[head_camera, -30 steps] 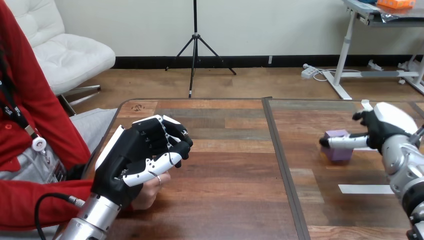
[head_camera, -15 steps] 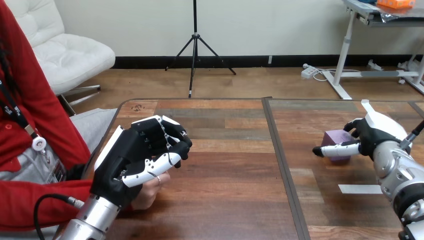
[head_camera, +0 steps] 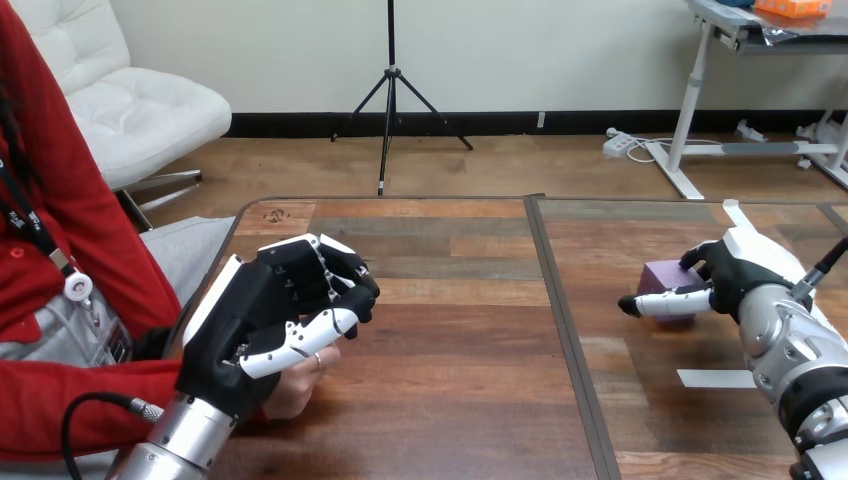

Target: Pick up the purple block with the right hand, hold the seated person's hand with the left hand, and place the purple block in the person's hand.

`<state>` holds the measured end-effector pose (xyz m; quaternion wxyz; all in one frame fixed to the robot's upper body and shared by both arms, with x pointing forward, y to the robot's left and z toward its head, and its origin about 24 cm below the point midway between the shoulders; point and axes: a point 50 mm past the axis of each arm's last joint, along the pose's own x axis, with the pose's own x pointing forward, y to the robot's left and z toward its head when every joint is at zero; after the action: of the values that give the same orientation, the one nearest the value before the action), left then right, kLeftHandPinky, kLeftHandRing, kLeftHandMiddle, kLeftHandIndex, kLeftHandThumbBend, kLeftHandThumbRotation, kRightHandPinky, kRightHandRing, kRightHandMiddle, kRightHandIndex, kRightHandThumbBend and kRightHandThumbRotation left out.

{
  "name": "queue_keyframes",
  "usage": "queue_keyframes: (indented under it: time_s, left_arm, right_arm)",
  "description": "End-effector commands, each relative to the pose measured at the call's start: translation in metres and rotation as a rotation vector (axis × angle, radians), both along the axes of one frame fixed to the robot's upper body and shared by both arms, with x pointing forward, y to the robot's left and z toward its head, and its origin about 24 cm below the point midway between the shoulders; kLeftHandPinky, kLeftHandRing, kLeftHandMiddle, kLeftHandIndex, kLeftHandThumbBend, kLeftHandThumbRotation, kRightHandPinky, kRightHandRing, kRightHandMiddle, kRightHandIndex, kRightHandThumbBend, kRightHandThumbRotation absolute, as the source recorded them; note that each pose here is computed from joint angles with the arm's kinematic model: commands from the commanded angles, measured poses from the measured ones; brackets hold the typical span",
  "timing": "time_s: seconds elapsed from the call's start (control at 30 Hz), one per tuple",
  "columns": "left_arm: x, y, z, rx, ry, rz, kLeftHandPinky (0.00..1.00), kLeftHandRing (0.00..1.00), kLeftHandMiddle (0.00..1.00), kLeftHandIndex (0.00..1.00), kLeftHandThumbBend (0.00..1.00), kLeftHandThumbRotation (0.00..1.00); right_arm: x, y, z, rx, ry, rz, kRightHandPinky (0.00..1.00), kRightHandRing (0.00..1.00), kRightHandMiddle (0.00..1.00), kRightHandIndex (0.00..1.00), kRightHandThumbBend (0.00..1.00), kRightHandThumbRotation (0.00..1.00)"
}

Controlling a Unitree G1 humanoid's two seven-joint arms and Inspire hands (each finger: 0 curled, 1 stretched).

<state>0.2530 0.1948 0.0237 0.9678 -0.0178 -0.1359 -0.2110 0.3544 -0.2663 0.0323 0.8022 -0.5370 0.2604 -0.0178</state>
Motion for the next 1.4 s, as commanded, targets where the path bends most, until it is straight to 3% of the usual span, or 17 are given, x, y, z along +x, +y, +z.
queue_keyframes:
  time_s: [0.0,0.6,1.1,1.37]
  left_arm:
    - [0.010,-0.002,0.021,0.013,-0.090,-0.016,0.27,0.40,0.50,0.47,0.52,0.18]
    - [0.010,-0.001,0.020,0.005,-0.093,-0.017,0.26,0.38,0.49,0.45,0.54,0.20]
    - [0.009,-0.001,0.021,0.013,-0.092,-0.009,0.26,0.37,0.49,0.44,0.53,0.22]
    - [0.010,0.000,0.021,0.013,-0.094,-0.010,0.25,0.36,0.49,0.44,0.53,0.22]
  right_arm:
    - [0.015,0.012,0.020,0.024,-0.064,0.024,0.66,0.79,0.83,0.82,1.00,0.50]
    - [0.014,0.018,0.014,0.051,-0.079,0.024,0.64,0.78,0.82,0.81,1.00,0.48]
    - [0.014,0.022,0.013,0.037,-0.098,0.051,0.65,0.78,0.83,0.80,0.99,0.43]
    - [0.015,0.023,0.014,0.027,-0.113,0.050,0.62,0.73,0.78,0.78,0.97,0.42]
